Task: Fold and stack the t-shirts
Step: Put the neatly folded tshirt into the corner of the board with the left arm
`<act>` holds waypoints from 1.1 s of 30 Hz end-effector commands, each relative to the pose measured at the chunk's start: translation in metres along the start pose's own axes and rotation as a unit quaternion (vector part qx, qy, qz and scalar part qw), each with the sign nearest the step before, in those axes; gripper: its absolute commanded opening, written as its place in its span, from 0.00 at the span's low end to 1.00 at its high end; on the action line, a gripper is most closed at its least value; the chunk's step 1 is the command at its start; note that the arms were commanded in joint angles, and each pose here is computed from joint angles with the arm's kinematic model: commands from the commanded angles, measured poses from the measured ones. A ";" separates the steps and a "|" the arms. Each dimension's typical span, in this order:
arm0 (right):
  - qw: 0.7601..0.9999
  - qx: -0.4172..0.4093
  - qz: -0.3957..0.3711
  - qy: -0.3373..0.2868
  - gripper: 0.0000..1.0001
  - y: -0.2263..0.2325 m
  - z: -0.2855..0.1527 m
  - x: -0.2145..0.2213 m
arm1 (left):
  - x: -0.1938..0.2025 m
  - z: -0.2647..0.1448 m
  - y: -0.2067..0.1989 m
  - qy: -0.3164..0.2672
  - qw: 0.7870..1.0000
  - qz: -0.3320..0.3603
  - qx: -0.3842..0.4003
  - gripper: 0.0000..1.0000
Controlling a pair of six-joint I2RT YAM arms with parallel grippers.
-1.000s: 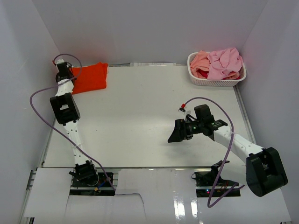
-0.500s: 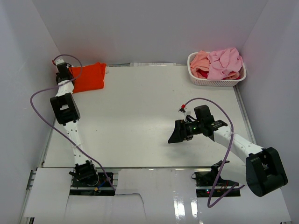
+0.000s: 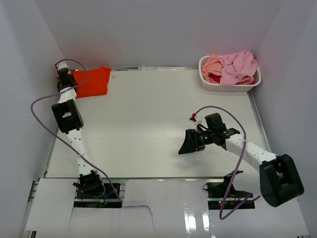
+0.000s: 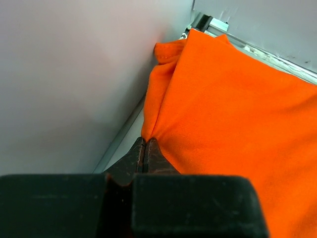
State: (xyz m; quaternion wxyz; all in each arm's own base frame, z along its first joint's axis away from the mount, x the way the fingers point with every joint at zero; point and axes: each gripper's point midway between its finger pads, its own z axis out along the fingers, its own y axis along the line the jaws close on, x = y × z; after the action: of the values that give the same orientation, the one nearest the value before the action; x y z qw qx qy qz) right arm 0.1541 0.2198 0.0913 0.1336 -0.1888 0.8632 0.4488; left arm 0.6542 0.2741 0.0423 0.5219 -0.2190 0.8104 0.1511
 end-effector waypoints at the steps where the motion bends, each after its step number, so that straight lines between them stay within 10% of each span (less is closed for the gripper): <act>1: 1.000 -0.007 -0.005 0.009 0.80 -0.002 0.004 0.006 | -0.003 0.006 0.004 -0.015 0.999 0.012 0.028 0.00; 22: 1.000 -0.011 0.000 0.020 0.80 -0.003 0.012 0.008 | -0.013 0.005 -0.013 -0.039 0.996 0.005 0.075 0.01; 27: 1.000 -0.013 -0.002 0.022 0.80 -0.002 0.014 0.009 | -0.018 0.003 -0.014 -0.043 0.996 -0.003 0.075 0.34; 33: 1.000 -0.012 -0.001 0.023 0.80 -0.002 0.014 0.011 | -0.031 -0.002 -0.014 -0.056 0.995 -0.007 0.077 0.37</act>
State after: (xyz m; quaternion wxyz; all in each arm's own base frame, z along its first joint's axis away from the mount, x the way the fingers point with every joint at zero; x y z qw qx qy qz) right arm 0.1462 0.2248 0.0763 0.1064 -0.1939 0.8669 0.4467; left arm 0.6685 0.2696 0.0437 0.5624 -0.1789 0.8003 0.1059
